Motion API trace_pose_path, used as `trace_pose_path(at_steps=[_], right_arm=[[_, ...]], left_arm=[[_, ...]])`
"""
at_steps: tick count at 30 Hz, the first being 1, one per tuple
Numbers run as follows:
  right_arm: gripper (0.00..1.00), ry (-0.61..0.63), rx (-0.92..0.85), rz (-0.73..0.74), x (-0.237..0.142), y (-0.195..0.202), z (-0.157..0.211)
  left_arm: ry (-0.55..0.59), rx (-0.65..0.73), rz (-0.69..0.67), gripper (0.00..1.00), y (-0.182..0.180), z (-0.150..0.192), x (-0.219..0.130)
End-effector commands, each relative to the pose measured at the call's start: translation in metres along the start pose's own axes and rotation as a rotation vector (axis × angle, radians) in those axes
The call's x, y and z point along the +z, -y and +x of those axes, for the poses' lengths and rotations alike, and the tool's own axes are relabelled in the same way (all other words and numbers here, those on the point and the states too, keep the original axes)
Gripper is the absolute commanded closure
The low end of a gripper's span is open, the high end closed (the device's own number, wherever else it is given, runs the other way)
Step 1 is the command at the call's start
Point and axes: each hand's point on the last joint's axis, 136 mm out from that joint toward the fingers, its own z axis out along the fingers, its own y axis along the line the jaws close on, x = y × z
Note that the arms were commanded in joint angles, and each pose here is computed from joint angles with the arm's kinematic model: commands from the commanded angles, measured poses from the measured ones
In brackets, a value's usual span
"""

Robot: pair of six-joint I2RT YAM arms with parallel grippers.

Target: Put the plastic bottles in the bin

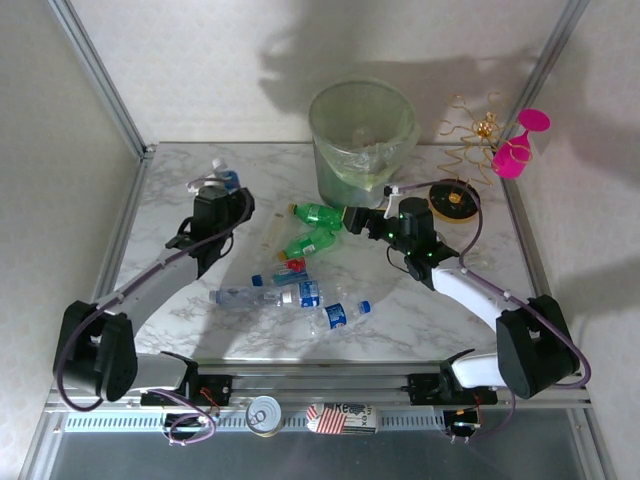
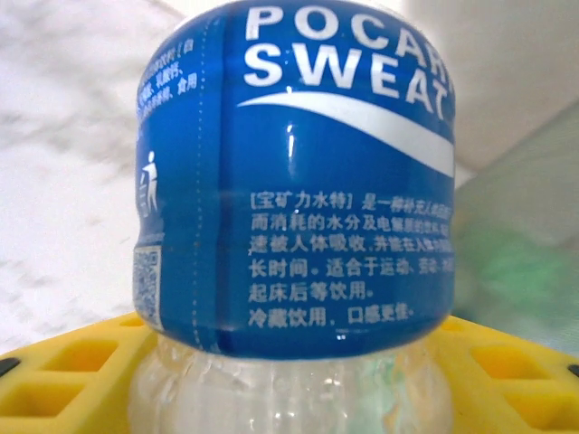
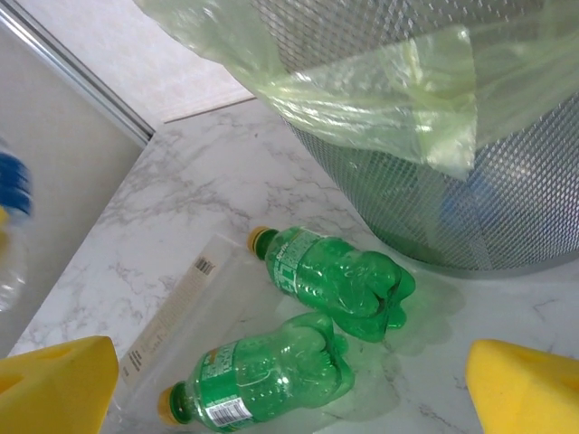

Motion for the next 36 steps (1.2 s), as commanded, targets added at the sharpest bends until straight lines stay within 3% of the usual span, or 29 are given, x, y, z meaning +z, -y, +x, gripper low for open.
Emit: trace_pose_path(at_steps=[1,8,18,28,34,36], right_arm=[[0.01,0.008,0.035,-0.010,0.004,0.001,0.005],[0.01,0.007,0.060,0.023,0.002,0.008,0.010],[0.01,0.046,0.053,0.063,-0.014,0.012,0.003],[0.01,0.107,0.039,0.084,-0.037,0.010,-0.009],[0.01,0.113,0.042,0.081,-0.045,0.010,-0.008],[0.01,0.115,0.042,0.078,-0.046,0.009,-0.009]], left_arm=[[0.134,0.003,0.175,0.50,0.070,-0.042,-0.026],[0.206,0.054,0.426,0.50,0.175,-0.068,-0.049],[0.160,0.128,0.605,0.49,0.280,-0.086,-0.014],[0.005,0.156,0.643,0.49,0.331,-0.048,0.056],[-0.049,0.181,0.611,0.47,0.338,-0.025,0.083],[-0.050,0.184,0.605,0.42,0.339,-0.024,0.085]])
